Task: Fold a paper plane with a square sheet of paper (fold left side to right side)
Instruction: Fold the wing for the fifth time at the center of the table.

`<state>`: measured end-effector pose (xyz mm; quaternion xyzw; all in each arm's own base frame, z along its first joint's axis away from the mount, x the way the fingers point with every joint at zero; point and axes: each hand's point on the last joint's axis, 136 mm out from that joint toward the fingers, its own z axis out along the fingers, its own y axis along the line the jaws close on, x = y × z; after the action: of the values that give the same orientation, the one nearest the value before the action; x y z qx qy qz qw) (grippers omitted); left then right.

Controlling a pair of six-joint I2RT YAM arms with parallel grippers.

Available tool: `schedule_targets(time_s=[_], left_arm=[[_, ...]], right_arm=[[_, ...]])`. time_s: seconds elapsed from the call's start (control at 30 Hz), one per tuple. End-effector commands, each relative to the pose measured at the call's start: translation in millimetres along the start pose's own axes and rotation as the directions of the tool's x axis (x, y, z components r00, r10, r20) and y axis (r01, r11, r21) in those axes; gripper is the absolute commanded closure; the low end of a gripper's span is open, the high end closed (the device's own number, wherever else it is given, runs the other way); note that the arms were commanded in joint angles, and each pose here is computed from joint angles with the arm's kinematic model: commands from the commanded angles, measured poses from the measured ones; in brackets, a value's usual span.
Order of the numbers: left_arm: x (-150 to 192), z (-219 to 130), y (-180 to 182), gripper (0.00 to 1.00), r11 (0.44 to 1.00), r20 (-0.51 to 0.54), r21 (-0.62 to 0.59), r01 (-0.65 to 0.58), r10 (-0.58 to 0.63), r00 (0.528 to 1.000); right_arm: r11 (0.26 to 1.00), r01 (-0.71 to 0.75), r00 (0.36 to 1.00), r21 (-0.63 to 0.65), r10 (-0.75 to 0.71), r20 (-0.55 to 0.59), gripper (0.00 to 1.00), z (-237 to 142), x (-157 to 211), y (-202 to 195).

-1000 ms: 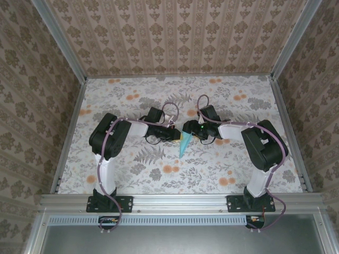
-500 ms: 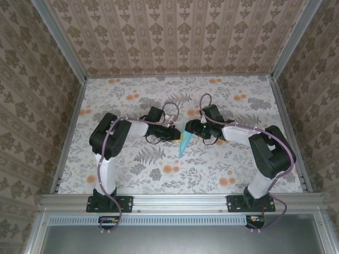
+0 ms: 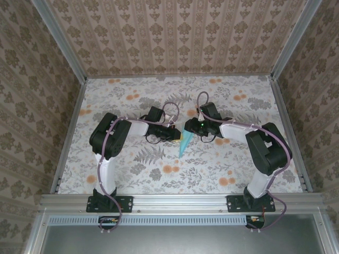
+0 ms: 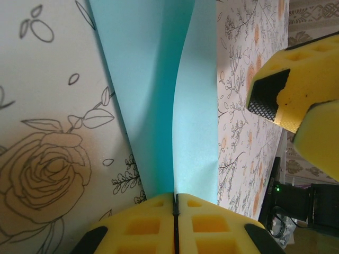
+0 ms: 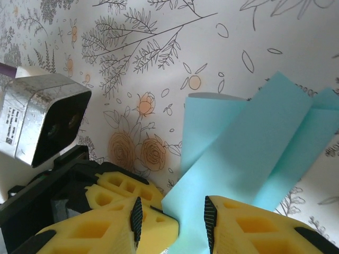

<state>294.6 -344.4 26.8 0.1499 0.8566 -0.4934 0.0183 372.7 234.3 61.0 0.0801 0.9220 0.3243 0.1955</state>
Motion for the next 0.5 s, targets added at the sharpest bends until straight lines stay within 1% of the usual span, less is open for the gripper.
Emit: schedule_targets(time_s=[0.0,0.47], left_arm=[[14,10,48,0.91,0.988,-0.017,-0.144,0.047,-0.05,0.999],[14,11,47,0.91,0.988,-0.029,-0.145,0.045,-0.05,0.998]], right_arm=[[0.999,0.031,0.999,-0.011,-0.032,-0.028,0.61,8,-1,7],[0.995,0.034,0.997,0.089,-0.028,-0.067,0.61,16,10,-18]])
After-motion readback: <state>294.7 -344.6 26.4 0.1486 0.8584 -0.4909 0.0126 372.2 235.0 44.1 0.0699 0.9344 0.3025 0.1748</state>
